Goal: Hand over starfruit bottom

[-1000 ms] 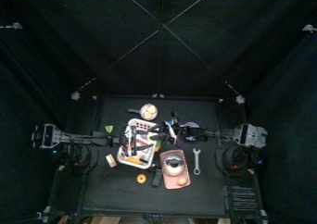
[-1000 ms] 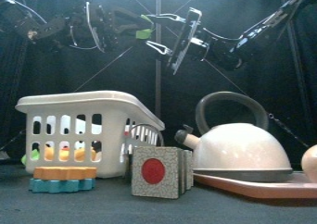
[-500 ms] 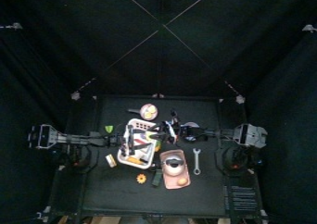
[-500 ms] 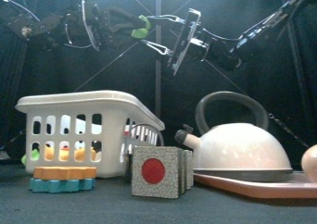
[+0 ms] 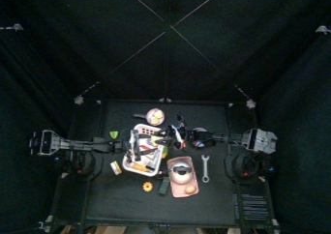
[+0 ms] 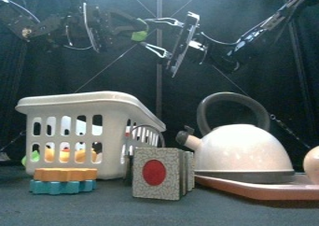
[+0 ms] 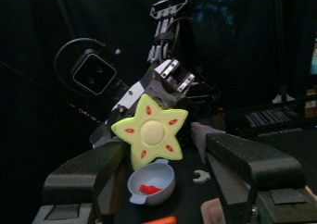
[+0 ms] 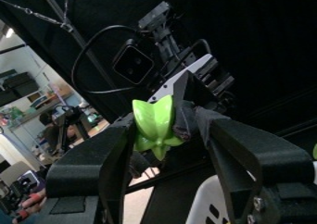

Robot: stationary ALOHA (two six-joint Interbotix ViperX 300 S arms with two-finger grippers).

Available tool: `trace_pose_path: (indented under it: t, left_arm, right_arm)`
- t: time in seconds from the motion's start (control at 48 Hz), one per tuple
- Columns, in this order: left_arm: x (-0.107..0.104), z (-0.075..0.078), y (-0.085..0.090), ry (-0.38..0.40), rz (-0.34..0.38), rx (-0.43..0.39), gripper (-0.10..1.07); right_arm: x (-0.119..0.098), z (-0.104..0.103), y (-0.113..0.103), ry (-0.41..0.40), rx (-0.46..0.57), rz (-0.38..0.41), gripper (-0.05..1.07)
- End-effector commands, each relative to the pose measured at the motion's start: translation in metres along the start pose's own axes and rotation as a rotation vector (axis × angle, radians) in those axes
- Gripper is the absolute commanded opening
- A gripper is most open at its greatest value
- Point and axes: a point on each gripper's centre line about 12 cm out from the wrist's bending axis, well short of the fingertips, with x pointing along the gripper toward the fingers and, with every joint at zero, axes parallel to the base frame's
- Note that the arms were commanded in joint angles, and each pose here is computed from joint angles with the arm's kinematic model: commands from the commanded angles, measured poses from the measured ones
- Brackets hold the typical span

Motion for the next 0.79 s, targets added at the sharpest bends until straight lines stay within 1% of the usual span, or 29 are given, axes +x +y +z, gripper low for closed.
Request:
trace_pose_path:
  t: [0.0,0.167,0.292,0.5,0.562,0.667,0.771]
  left_arm:
    - [0.008,0.014,0.009,-0.054,0.029,0.016,0.89]
    - [0.009,0.013,0.009,-0.054,0.029,0.014,0.88]
    - [0.009,0.013,0.009,-0.054,0.031,0.012,0.86]
    - [0.009,0.013,0.009,-0.051,0.034,0.01,0.71]
    - [0.008,0.012,0.009,-0.048,0.032,0.011,0.68]
    - [0.006,0.01,0.008,-0.043,0.029,0.015,0.68]
    - [0.004,0.007,0.006,-0.034,0.014,0.026,0.68]
  right_arm:
    - [0.006,-0.007,0.005,0.022,0.009,0.02,0.85]
    - [0.007,-0.011,0.003,0.028,0.016,0.013,0.85]
    - [0.007,-0.012,0.001,0.039,0.014,-0.007,0.85]
    - [0.007,-0.015,-0.005,0.066,0.014,-0.055,0.86]
    - [0.006,-0.016,-0.005,0.069,0.014,-0.06,0.86]
    - [0.006,-0.016,-0.005,0.07,0.014,-0.062,0.88]
    - [0.004,-0.016,-0.003,0.072,0.015,-0.06,0.93]
